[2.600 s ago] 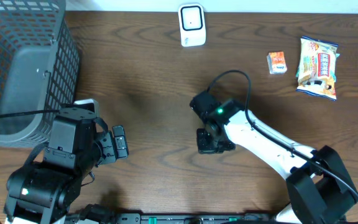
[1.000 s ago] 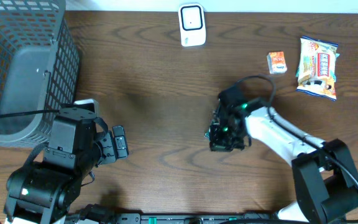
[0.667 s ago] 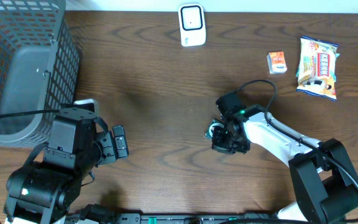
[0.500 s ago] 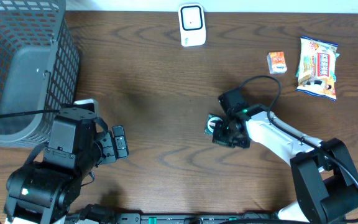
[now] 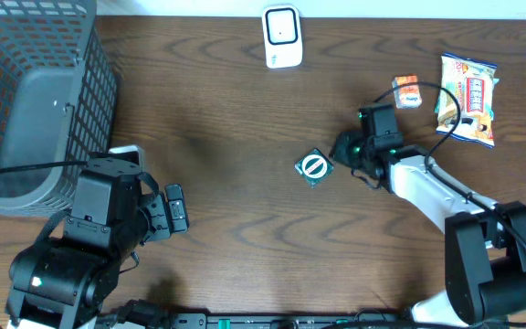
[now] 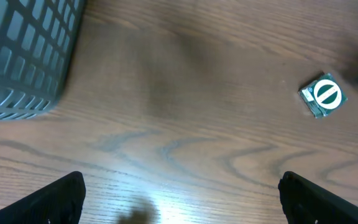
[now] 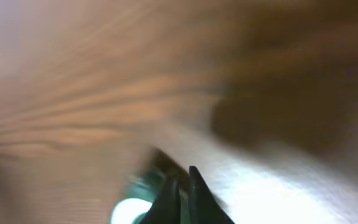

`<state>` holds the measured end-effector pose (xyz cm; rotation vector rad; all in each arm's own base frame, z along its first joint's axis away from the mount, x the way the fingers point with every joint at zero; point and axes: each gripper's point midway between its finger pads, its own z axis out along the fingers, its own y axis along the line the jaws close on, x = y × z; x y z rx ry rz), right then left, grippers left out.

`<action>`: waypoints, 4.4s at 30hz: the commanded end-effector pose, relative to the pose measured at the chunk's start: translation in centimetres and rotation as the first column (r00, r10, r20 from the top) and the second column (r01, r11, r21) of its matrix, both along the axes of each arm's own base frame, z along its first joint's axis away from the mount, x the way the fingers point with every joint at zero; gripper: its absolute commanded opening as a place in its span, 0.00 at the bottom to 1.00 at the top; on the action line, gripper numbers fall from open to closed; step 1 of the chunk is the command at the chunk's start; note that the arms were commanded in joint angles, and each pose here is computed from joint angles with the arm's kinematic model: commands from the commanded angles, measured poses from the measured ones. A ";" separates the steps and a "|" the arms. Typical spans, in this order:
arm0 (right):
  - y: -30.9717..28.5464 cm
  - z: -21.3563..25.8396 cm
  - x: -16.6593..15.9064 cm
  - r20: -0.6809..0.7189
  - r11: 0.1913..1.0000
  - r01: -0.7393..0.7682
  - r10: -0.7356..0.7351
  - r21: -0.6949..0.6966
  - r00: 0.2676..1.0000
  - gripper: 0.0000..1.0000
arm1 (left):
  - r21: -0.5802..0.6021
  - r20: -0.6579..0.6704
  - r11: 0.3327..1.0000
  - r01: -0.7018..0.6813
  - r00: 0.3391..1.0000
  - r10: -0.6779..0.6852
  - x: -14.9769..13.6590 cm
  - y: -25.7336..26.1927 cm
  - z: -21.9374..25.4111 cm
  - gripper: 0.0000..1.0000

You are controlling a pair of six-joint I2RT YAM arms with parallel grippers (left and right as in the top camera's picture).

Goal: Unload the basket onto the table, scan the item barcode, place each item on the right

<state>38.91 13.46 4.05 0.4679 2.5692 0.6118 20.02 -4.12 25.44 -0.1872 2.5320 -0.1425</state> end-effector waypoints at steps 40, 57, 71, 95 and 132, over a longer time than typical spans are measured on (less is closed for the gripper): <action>9.0 -2.3 -2.8 -0.007 0.973 -0.177 0.178 -0.149 0.984 0.01 | 0.001 0.004 1.000 0.000 1.000 0.000 0.0 0.0 0.1 0.97; -0.9 -0.5 -9.6 -0.380 0.879 -0.211 0.037 -0.428 0.924 0.01 | 0.001 0.004 1.000 0.000 1.000 0.000 0.0 0.0 0.1 0.98; -0.9 6.4 -5.7 -0.135 0.841 -0.390 0.366 -0.375 0.921 0.74 | 0.001 0.004 1.000 0.000 1.000 0.000 0.0 0.0 0.1 0.97; -0.2 -3.7 -5.9 -0.348 0.638 -0.684 0.589 -0.355 0.730 0.68 | 0.001 0.004 1.000 0.000 1.000 0.000 0.0 0.0 0.1 0.97; 7.0 14.1 -6.4 0.239 0.448 -0.595 0.628 0.668 0.741 0.51 | 0.001 0.004 1.000 0.000 1.000 0.000 0.0 0.0 0.1 0.98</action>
